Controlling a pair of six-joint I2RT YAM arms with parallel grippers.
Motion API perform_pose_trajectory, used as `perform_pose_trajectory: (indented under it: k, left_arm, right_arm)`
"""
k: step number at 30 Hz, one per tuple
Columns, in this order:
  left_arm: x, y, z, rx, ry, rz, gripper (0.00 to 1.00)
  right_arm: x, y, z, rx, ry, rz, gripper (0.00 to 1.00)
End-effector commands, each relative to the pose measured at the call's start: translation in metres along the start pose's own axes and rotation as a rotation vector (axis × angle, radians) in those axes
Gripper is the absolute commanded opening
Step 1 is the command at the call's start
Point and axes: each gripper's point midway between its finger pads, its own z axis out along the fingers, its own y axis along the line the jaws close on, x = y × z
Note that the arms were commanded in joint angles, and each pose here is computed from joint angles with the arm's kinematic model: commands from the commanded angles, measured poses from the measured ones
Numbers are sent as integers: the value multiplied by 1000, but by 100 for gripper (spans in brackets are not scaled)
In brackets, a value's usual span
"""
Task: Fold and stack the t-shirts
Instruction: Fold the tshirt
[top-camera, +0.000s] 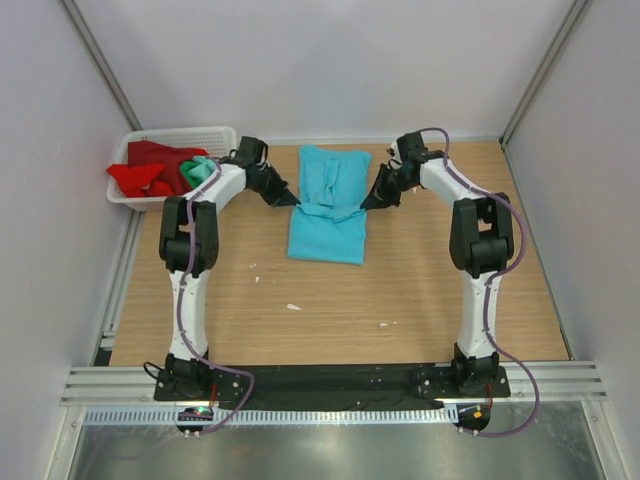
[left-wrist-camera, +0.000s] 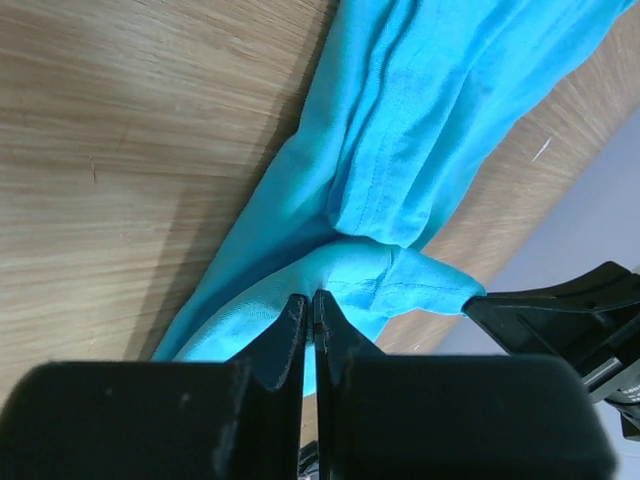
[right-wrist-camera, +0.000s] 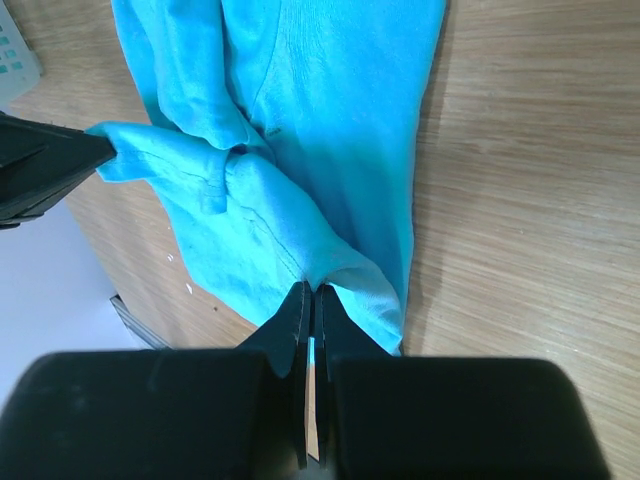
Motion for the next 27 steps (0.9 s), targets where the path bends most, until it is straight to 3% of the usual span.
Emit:
perform_pose_trajectory:
  k: [1,3,6,9,11,15,18,20,27]
  left_arm:
    - [-5,-15,-2,54,16,14,5]
    - [-9,-18,-2,59,4,23,10]
    - [-20,-24,-2,56,-33,46,25]
    - [-31,-20,-10,-17,-82,117,32]
    - [-34,-26,-40,-65,-137,213,35]
    - [-31,-19,-82,-149,-229,317,41]
    - [-11,-13,-104,-154,-236,361,41]
    - [13,-1,-97,-132,-171,362,40]
    - [92,-4,-55,30,21,406,29]
  right_arm:
    - [-12,12,-4,-27,-25,-10,2]
    - [-15,7,-1,-14,-32,-4,2]
    - [-26,-2,6,-4,-52,13,8]
    - [-41,-15,11,49,-74,-1,28]
    - [-50,-16,-3,104,-80,-43,33]
    - [-55,-31,-40,360,-143,-151,54]
    - [-29,-18,-54,403,-135,-197,56]
    - [-14,-16,-63,469,-169,-214,56]
    - [40,37,-12,413,-260,-224,56]
